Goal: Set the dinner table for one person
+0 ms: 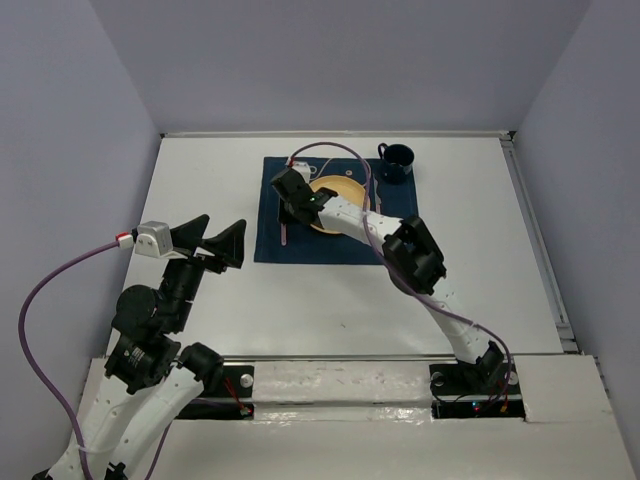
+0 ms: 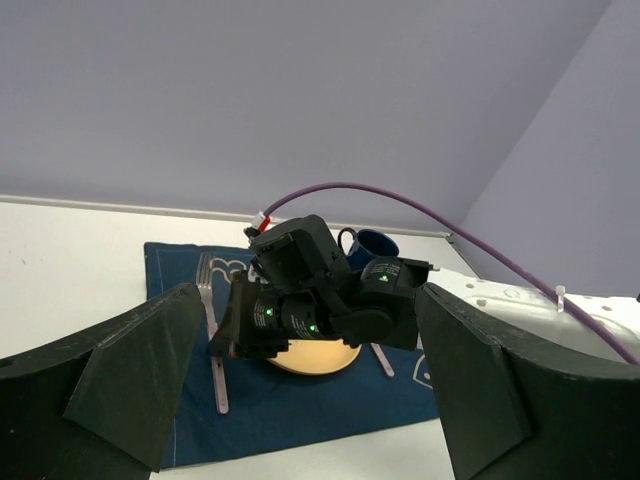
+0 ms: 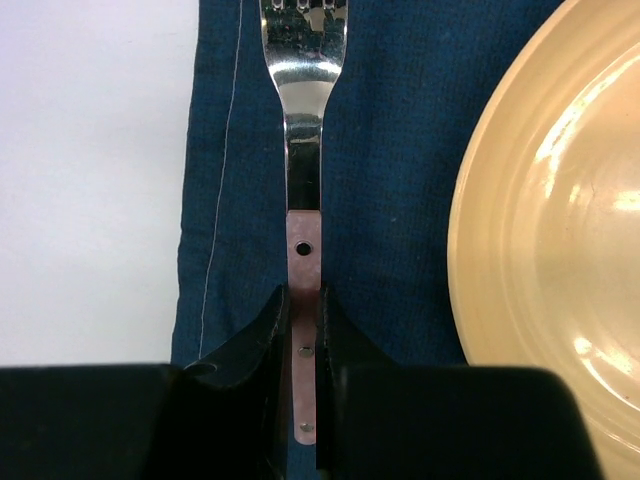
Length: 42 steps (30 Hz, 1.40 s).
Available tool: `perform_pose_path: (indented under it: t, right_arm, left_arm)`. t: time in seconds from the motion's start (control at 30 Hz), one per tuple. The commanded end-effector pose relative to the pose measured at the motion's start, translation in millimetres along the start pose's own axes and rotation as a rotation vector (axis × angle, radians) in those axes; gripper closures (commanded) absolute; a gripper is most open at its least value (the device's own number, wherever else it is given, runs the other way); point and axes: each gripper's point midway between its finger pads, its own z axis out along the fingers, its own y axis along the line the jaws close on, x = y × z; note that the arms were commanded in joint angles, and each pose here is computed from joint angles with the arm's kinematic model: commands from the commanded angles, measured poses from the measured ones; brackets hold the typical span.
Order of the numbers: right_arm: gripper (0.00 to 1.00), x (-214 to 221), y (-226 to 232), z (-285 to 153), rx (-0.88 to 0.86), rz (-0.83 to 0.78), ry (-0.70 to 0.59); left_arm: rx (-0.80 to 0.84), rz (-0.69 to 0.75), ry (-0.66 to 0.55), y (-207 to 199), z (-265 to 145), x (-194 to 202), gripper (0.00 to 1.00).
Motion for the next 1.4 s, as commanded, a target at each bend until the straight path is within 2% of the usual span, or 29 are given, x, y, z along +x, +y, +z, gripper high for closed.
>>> perform_pose_path:
  t: [0.0, 0.2, 0.33, 0.37, 0.4, 0.63, 0.67, 0.77, 0.8, 0.83, 0.87, 0.9, 0.97, 1.0, 1.07, 1.1, 1.13, 1.17, 1.23, 1.3, 1.37]
  right_arm:
    - [1.00, -14.6, 8.7, 2.4, 0.007, 0.021, -0.058]
    - [0.63, -19.1, 10.1, 0.7, 0.006, 0.029, -0.071]
    - [0.57, -27.8, 12.7, -5.1, 0.002, 0.039, -0.092]
    - [0.49, -29.9, 13.5, -5.5, 0.001, 0.039, -0.099]
    - [0.48, -30.6, 14.0, -5.6, 0.000, 0.038, -0.100]
    - [0.46, -48.0, 28.2, -25.7, -0.062, 0.050, -0.125]
    - [0.46, -65.4, 37.0, -45.8, -0.099, 0.059, -0.155]
    - [0.46, -78.3, 47.2, -75.6, -0.192, 0.048, -0.196]
    - [0.46, -109.7, 60.4, -114.7, -0.268, 0.069, -0.279]
    - [0.46, -116.0, 60.6, -130.4, -0.292, 0.056, -0.304]
    - [0.46, -101.4, 48.3, -132.7, -0.279, 0.035, -0.285]
    - [0.46, -128.4, 51.7, -176.6, -0.330, 0.033, -0.372]
    - [0.45, -115.2, 29.6, -193.4, -0.312, -0.008, -0.386]
    - [0.43, -136.6, 27.2, -239.6, -0.356, 0.001, -0.473]
    - [0.39, -122.7, -1.4, -254.7, -0.315, -0.052, -0.510]
    - [0.33, -124.4, -11.0, -269.8, -0.307, -0.074, -0.544]
    - [0.22, -123.2, -20.2, -283.4, -0.303, -0.065, -0.564]
    - [0.02, -120.5, -40.5, -308.9, -0.283, -0.082, -0.609]
    - [0.00, -119.1, -58.5, -348.0, -0.295, -0.138, -0.673]
    - [0.00, -92.2, -82.9, -341.6, -0.240, -0.266, -0.642]
    - [0.00, -87.5, -113.8, -356.7, -0.147, -0.220, -0.656]
  left_arm:
    - [0.026, -0.014, -0.034, -6.2, 2.1, -8.2, 0.01]
    - [0.025, -0.011, -0.036, -5.8, 1.8, -8.7, 0.01]
    - [0.025, -0.010, -0.036, -6.0, 2.0, -9.0, 0.01]
    - [0.021, -0.009, -0.034, -5.2, 2.3, -8.4, 0.01]
    - [0.021, -0.008, -0.034, -5.1, 2.1, -8.1, 0.01]
    - [0.000, -0.002, -0.043, -1.0, 1.7, -9.7, 0.01]
    - [-0.009, 0.000, -0.042, 0.6, 2.1, -9.4, 0.01]
    - [-0.033, 0.006, -0.051, 5.3, 1.6, -11.2, 0.01]
    - [-0.042, 0.011, -0.055, 7.1, 1.4, -12.1, 0.01]
    - [-0.048, 0.014, -0.054, 8.4, 1.6, -11.7, 0.01]
    - [-0.063, 0.018, -0.058, 11.3, 1.0, -12.2, 0.01]
    - [-0.075, 0.019, -0.062, 13.6, 0.8, -12.6, 0.01]
    - [-0.086, 0.025, -0.063, 15.8, 1.0, -12.8, 0.01]
    - [-0.090, 0.028, -0.061, 16.4, 1.5, -12.1, 0.01]
    - [-0.106, 0.034, -0.057, 19.4, 3.3, -10.1, 0.01]
    - [-0.113, 0.043, -0.049, 20.7, 4.9, -7.9, 0.01]
    - [-0.112, 0.045, -0.050, 20.7, 5.0, -8.2, 0.01]
    - [-0.119, 0.052, -0.040, 21.8, 6.6, -6.0, 0.01]
    - [-0.130, 0.068, 0.004, 23.4, 11.1, 3.0, 0.01]
    - [-0.127, 0.079, 0.023, 22.2, 15.1, 5.5, 0.01]
    - [-0.121, 0.077, 0.025, 20.5, 15.9, 4.7, 0.01]
